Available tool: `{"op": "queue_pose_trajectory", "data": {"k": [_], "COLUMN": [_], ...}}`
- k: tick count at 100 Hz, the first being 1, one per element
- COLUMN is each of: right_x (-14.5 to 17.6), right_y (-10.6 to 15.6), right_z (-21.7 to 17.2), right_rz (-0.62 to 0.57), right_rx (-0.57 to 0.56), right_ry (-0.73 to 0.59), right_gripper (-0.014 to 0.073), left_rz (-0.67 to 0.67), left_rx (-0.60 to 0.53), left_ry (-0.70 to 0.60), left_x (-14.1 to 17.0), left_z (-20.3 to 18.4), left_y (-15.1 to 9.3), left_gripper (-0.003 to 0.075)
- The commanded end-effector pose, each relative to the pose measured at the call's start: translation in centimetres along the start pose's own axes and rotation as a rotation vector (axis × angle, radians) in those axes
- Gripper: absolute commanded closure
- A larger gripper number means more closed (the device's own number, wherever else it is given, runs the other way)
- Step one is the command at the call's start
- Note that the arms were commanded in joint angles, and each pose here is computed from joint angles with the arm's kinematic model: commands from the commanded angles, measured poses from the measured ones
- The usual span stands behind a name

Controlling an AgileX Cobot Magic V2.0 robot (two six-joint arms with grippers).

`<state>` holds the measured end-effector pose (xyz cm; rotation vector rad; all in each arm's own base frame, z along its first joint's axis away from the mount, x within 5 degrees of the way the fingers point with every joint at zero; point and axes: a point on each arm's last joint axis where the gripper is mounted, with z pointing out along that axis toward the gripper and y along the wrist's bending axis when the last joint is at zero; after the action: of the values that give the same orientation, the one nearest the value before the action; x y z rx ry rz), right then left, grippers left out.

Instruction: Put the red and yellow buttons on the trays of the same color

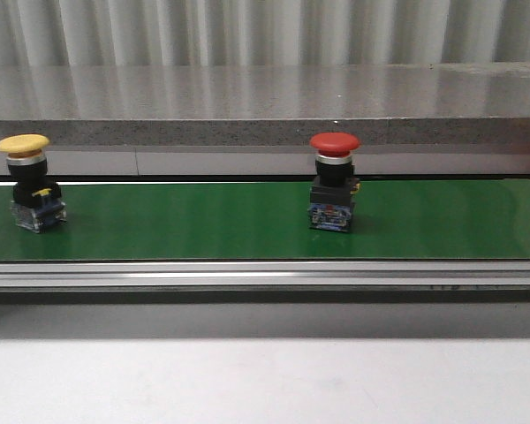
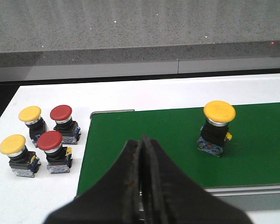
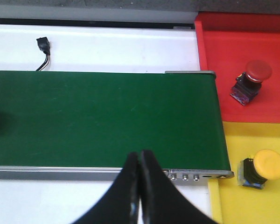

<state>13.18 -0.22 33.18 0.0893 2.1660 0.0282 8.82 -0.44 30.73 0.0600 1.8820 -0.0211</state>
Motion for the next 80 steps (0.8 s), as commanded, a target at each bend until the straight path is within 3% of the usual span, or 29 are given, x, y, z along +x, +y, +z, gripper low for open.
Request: {"op": "queue_pose_trajectory", "data": {"k": [1,18,28,35,52,57,80], "right_x": [-1.24,-1.17,-1.10,-1.00,-0.69,-0.70,-0.97], "right_y": [0.08,0.08,0.07,0.06,0.04,0.08,0.33], "right_z": [-0.61,-0.55,-0.55,-0.54,-0.53,-0.53,-0.21], "right_rz": [-0.015,-0.015,-0.015,-0.015,-0.015,-0.011,0.010], "right_rx": [-0.004,-0.003,-0.003,-0.002,0.000,-0.004,-0.028], "right_ry": [-0.090,-0.081,-0.073,-0.062,-0.028,-0.028,-0.038], "right_gripper": [0.0661,0.0653,0.0570,0.0441,0.0003,-0.0077,-0.0032], "left_rz": [0.006,0.007,0.008,0.008,0.027,0.028,0.031], "left_rx": [0.027,0.027,0.027,0.027,0.018,0.017,0.016], "left_ry": [-0.101,-0.101,-0.098,-0.097,-0.099,-0.100,-0.100], "left_x": [-1.54,-1.54,-1.42,-1.37,-1.39,-1.39,-1.40], "left_z": [-0.34,-0.34,-0.27,-0.25,-0.25,-0.25,-0.25], "left_y": [-0.23,-0.22,-0.23,-0.24,-0.16,-0.16,-0.15], "left_gripper": [0.0740,0.0740,0.0740,0.0740,0.0740,0.0740,0.0740]}}
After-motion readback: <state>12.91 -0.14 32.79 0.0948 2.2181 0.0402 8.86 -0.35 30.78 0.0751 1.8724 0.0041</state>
